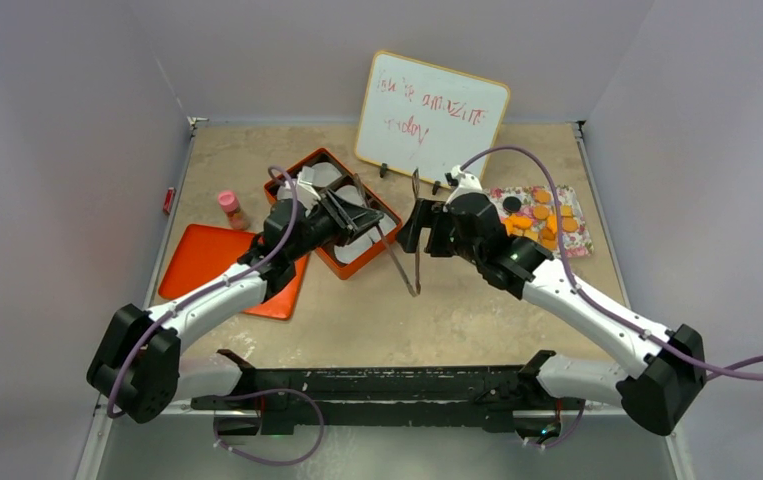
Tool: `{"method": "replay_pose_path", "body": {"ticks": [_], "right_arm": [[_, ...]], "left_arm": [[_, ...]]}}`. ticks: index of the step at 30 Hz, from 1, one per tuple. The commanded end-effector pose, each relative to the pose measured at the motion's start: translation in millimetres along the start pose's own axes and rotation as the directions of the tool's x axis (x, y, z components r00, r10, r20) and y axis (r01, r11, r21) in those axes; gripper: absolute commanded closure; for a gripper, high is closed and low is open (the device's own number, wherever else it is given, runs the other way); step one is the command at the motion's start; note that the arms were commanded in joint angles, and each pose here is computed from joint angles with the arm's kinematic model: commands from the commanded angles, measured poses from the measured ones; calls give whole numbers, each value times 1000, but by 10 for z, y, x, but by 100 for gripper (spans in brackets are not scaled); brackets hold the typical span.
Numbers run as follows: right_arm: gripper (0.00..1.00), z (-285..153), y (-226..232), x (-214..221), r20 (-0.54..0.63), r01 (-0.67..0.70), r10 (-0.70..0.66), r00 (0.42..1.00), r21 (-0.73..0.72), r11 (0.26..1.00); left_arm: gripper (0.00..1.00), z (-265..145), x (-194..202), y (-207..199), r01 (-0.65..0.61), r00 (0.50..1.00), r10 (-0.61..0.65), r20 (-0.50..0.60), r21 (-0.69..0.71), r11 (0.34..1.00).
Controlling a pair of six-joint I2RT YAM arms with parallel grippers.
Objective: Pack the cookies
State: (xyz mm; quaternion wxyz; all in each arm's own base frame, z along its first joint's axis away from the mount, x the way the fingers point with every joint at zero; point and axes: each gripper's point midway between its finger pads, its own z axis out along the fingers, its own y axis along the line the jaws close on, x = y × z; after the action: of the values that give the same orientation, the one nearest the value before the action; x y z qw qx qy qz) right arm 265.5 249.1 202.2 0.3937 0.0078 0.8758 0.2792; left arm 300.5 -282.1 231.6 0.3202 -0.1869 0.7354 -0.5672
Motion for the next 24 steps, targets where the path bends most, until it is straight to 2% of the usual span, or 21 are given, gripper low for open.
{"method": "replay_pose_path", "body": {"ticks": [1,5,9,24], "right_arm": [[7,-151,220,-175,59,129,-123,991,-110,985],[2,-192,331,-181,58,183,-176,983,-161,970],[1,-173,401,-161,46,204,-199,979,-179,962],[1,96,401,-9,-76,289,-293,953,-61,955]], "left_arm": [[100,-17,-62,-81,54,998,-54,41,10,999],[100,1,-81,-36,80,995,-79,54,-10,997],[100,23,-103,-35,90,994,-89,64,-15,996],[100,84,-102,17,115,992,-113,60,-30,993]]}}
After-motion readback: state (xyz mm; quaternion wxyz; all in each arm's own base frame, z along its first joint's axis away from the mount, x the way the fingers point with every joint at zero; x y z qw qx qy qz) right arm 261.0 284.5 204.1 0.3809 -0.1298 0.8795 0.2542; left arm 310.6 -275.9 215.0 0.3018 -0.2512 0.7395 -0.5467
